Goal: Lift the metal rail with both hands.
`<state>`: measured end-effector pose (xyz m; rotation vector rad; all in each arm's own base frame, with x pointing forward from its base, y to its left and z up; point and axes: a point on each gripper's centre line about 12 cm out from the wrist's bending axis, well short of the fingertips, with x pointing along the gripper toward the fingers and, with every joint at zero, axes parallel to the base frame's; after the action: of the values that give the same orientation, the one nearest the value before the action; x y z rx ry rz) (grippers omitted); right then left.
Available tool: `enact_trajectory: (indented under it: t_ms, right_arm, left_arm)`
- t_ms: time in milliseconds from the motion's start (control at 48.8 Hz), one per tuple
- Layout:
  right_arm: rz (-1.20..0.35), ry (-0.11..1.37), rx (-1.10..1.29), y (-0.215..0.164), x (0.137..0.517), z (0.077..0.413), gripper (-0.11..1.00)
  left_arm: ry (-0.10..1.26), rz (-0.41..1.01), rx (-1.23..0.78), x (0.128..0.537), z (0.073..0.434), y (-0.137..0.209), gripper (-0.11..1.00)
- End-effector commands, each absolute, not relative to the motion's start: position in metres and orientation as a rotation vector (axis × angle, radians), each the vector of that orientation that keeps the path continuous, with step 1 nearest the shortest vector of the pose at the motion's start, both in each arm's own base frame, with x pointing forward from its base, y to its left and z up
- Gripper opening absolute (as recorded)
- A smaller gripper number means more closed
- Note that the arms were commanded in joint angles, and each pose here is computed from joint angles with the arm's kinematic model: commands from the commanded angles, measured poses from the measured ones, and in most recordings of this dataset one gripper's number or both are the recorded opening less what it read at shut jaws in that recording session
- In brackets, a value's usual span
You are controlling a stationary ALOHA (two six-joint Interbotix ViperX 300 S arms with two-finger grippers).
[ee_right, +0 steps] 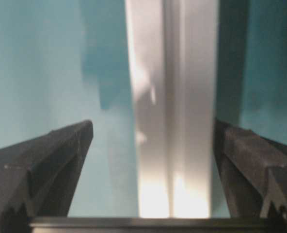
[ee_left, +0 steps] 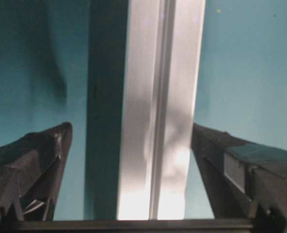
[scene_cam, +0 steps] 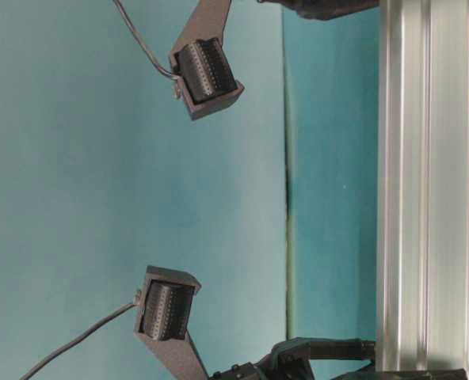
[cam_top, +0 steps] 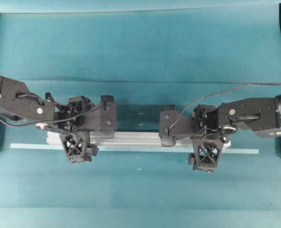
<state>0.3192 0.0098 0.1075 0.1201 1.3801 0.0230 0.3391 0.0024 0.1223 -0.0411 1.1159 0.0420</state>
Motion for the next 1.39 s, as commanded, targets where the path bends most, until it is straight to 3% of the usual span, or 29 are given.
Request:
enact_trajectory:
  t_ms: [0, 185, 841, 1374]
  right_arm:
    - [0.011, 1.377, 0.115, 0.003, 0.321, 0.109, 0.98]
    - [-0.015, 1.344, 0.11, -0.009, 0.321, 0.122, 0.98]
    - [-0.047, 0.962, 0.098, -0.019, 0.312, 0.223, 0.98]
    - [-0.076, 0.624, 0.084, -0.023, 0.281, 0.263, 0.98]
  left_arm:
    - [1.087, 0.039, -0.036, 0.341, 0.131, 0.003, 0.96]
    - [1.029, 0.037, -0.036, 0.341, 0.151, 0.003, 0.96]
    - [0.797, 0.035, -0.037, 0.313, 0.227, 0.004, 0.95]
    - [0.603, 0.031, -0.004, 0.281, 0.268, 0.007, 0.95]
